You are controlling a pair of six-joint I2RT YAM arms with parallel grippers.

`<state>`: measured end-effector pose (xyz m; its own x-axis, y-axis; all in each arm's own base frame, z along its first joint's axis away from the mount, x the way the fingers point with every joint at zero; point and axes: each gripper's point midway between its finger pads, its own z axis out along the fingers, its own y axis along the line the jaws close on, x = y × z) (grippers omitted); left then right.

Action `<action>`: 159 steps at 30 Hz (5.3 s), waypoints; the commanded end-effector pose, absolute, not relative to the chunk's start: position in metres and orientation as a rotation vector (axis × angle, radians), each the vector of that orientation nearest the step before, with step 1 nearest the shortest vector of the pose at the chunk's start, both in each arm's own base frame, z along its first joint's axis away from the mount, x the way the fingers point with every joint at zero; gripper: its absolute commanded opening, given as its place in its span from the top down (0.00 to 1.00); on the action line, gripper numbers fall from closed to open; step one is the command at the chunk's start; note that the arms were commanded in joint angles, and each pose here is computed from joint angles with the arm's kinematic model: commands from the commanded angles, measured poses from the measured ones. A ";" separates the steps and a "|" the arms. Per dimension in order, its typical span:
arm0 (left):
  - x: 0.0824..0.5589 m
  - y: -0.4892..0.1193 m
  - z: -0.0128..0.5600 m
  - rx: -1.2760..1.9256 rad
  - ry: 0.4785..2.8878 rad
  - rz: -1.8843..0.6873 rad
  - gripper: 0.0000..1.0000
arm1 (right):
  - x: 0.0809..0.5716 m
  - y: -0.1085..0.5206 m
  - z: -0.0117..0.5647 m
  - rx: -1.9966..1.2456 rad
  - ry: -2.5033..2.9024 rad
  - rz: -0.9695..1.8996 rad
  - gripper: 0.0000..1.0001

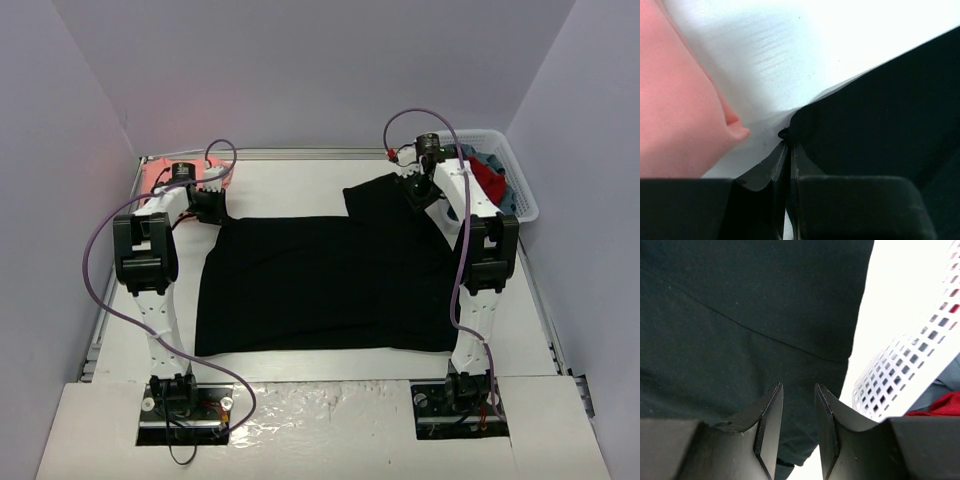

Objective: Fold and stack the t-shirts
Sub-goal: Grap the side of the flattened tshirt furthest away from the robot with both arms, then fold the other side of the tshirt into a rectangle

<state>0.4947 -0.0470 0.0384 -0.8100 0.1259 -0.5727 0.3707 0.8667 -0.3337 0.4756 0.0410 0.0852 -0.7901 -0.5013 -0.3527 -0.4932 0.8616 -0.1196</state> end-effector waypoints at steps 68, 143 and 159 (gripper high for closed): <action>0.467 -0.032 0.122 0.375 2.381 -0.511 0.98 | 0.674 0.099 0.023 -0.205 2.272 0.312 0.44; 0.362 -0.032 0.171 0.570 2.261 -0.590 0.97 | 0.407 0.030 0.203 -0.369 2.359 0.277 1.00; 0.313 -0.035 0.151 0.701 2.288 -0.664 0.98 | 0.337 0.026 0.182 -0.439 2.488 0.250 1.00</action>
<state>0.3269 -0.0337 0.1387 -0.6855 0.2747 -0.6742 0.5850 0.7592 -0.2854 0.3546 0.0278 0.1729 -0.7754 -0.2226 -0.5909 -0.3477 0.9317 0.1053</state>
